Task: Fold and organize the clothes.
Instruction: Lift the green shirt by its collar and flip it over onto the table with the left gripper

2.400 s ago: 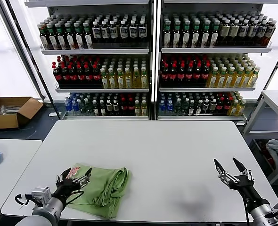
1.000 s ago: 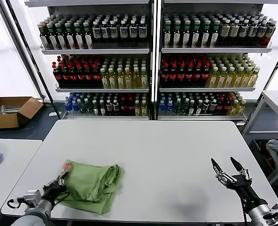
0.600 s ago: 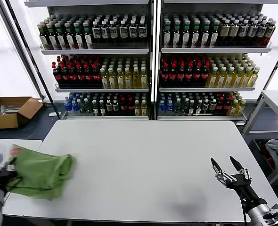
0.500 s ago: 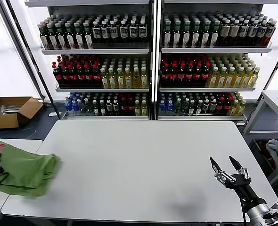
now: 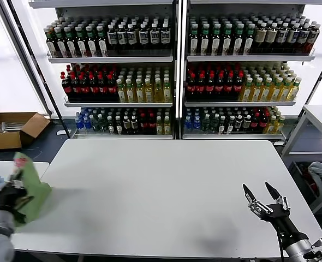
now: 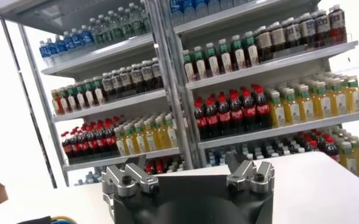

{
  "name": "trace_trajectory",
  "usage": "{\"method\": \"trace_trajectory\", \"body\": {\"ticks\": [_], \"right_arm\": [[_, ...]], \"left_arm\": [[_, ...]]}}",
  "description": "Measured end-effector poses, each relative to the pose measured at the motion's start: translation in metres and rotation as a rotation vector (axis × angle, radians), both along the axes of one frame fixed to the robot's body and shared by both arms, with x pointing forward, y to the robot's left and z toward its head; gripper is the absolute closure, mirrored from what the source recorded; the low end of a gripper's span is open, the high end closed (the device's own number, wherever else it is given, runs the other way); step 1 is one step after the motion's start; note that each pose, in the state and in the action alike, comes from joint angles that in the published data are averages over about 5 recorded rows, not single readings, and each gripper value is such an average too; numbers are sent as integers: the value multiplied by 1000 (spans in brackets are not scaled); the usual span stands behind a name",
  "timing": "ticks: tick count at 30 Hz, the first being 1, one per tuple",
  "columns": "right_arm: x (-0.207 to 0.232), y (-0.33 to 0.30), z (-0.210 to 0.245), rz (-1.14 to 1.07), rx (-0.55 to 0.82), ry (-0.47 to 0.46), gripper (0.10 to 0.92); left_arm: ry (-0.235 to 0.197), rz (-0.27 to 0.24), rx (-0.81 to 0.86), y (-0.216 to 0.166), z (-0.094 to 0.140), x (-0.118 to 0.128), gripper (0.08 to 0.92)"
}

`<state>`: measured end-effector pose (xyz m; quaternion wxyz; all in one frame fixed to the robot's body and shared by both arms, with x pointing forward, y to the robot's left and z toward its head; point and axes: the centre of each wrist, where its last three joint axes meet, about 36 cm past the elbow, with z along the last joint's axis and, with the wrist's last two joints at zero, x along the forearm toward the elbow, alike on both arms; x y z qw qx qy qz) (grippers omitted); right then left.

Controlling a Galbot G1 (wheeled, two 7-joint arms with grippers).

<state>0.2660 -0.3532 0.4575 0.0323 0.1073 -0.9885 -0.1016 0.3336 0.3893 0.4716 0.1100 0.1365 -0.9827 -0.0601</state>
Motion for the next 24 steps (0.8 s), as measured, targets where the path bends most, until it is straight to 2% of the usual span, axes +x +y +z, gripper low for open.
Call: {"method": "trace_trajectory", "body": {"ticks": [6,11,17,24], "right_arm": [[-4,0,5,0,-23,2,200],[-7,3,6,1,-27,8,200],[-7,10,6,16,-31,17,200],[-5,25,6,44,-26,34,200]], "left_arm": [[70,-138,-129,-104,-36,-5,873],[112,-226,-256,-175,-43,-11,873],[114,-280,-382,-225,-33,-10,873],[111,-331,-484,-255,-22,-7,866]]}}
